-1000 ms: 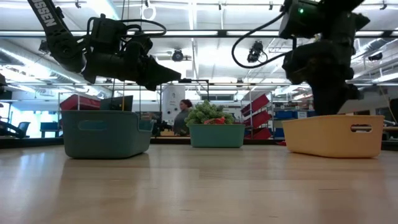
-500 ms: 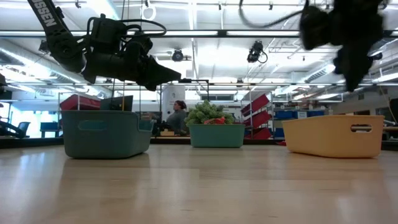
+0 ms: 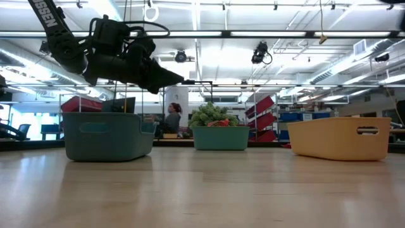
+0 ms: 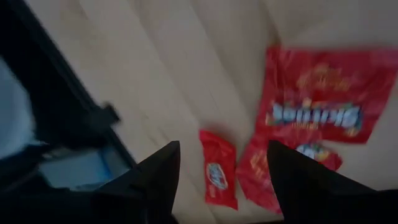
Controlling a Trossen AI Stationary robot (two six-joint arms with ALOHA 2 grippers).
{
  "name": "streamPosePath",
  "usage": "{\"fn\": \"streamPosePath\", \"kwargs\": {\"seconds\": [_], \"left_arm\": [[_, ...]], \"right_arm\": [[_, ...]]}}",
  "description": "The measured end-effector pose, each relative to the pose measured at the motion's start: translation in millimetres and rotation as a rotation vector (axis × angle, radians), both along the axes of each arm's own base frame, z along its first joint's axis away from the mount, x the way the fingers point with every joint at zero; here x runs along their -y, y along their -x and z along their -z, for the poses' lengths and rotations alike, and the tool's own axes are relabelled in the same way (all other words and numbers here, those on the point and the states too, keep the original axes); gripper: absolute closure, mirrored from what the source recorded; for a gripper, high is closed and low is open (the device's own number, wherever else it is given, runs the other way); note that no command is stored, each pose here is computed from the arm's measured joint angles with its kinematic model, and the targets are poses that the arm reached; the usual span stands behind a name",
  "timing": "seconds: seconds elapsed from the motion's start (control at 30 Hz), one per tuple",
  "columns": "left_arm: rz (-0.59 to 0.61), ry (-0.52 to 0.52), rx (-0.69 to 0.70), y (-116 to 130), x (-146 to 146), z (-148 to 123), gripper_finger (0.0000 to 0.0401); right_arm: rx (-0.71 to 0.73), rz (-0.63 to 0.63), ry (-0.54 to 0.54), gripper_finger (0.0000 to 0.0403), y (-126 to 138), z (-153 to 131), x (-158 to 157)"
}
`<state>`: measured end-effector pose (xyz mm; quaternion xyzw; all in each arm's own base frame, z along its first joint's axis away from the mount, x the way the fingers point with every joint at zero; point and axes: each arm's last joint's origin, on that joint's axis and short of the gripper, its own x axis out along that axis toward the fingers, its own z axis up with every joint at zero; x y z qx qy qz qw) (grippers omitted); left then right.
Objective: Sort candy
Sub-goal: Put the red chocolate into the yellow bin
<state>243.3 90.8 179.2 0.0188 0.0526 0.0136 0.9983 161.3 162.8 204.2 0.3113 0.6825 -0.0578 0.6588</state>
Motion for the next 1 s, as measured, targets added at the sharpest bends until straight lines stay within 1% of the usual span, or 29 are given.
{"fn": "streamPosePath", "kwargs": {"seconds": [0.1,0.33,0.5,0.6,0.67,0.73,0.8,0.9,0.93,1.0], "left_arm": [[-0.005,-0.013,-0.003,0.0,-0.2,0.3,0.0396],[-0.028,-0.019,-0.006,0.1,-0.8,0.4,0.0396],[-0.03,-0.019,-0.007,0.1,-0.9,0.6,0.0396],[-0.03,-0.017,-0.009,0.1,-0.9,0.8,0.0396],[-0.031,-0.015,-0.012,0.2,-0.9,1.0,0.0396],[-0.031,-0.013,-0.015,0.2,-0.9,1.4,0.0396],[-0.031,-0.012,-0.016,0.2,-0.9,1.4,0.0396],[-0.031,-0.015,-0.015,0.2,-0.9,1.3,0.0396],[-0.031,-0.015,-0.015,0.2,-0.9,1.3,0.0396],[-0.035,-0.016,-0.015,0.2,-1.0,1.3,0.0396]], "right_arm": [[-0.035,-0.04,0.025,0.0176,5.6,12.6,-16.1],[-0.033,-0.123,0.022,0.0178,6.1,42.7,-48.4],[-0.074,-0.173,0.065,0.0182,9.1,61.1,-56.6],[-0.087,-0.203,0.066,0.0198,9.1,64.0,-57.9],[-0.087,-0.211,0.071,0.022,9.6,63.7,-57.3],[-0.088,-0.212,0.076,0.0254,11.0,62.1,-55.4],[-0.091,-0.214,0.067,0.0299,12.1,59.3,-54.4],[-0.092,-0.22,0.022,0.0367,13.6,51.6,-54.2],[-0.098,-0.218,0.012,0.0384,14.3,49.5,-53.7],[-0.111,-0.219,0.001,0.0396,16.1,45.4,-51.8]]}}
